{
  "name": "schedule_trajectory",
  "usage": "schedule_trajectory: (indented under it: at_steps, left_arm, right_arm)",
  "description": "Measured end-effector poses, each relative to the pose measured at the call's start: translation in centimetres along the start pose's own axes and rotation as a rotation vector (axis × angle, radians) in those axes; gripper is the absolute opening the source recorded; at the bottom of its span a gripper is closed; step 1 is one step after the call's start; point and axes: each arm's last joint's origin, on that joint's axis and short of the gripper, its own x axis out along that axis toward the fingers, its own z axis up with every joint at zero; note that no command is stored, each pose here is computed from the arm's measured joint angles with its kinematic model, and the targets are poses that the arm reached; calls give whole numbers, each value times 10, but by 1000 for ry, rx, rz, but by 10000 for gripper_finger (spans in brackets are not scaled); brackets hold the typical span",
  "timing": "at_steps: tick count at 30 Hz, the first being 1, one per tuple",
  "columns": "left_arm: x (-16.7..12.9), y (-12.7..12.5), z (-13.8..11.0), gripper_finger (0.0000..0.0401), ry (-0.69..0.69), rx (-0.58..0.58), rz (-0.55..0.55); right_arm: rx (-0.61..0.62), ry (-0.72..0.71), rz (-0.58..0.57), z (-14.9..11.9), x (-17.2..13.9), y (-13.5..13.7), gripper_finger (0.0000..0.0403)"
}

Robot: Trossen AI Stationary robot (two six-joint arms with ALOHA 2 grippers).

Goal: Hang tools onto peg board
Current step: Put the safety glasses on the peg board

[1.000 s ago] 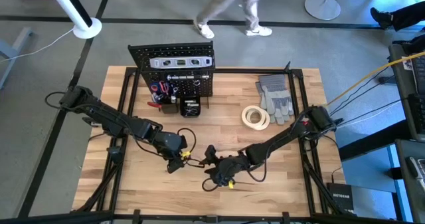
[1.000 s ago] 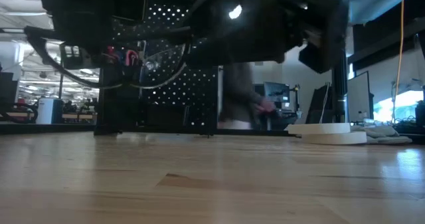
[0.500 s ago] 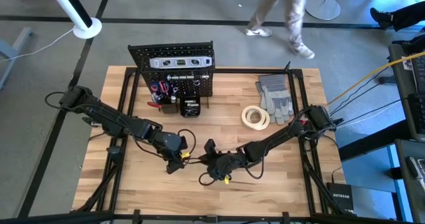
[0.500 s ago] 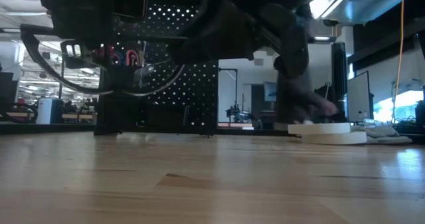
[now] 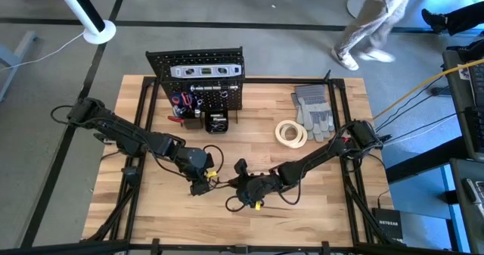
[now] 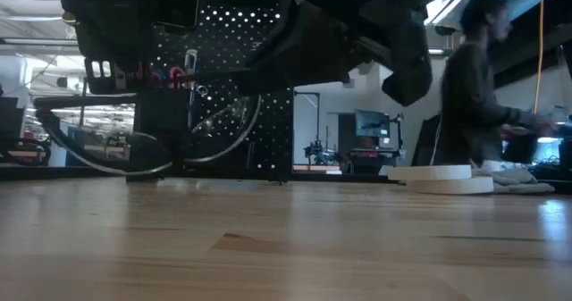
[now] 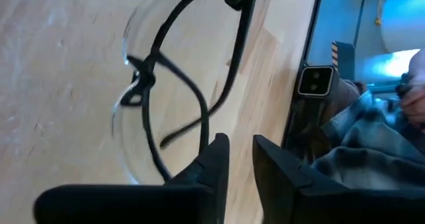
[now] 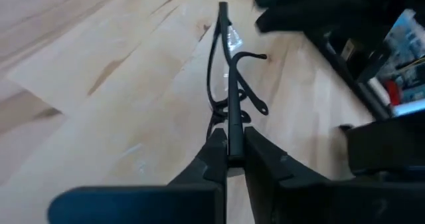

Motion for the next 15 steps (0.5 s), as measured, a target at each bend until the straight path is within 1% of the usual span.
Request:
schedule_trajectory:
  at_steps: [4, 7, 9, 11, 15]
  left_arm:
    - [-7, 2, -1, 70, 38, -17, -5]
    - [-18, 1, -3, 72, 33, -11, -5]
    - [-29, -3, -4, 72, -13, 18, -6]
    - [-39, -9, -6, 72, -93, 63, 3]
    - [-52, -23, -19, 72, -243, 221, 63]
  right_arm:
    - [91, 22, 37, -3, 0, 2, 28]
    - [198, 53, 61, -6, -1, 1, 28]
    - [309, 67, 94, -9, -4, -5, 28]
    - [409, 92, 118, -12, -7, -13, 28]
    - [584, 124, 159, -29, -8, -27, 28]
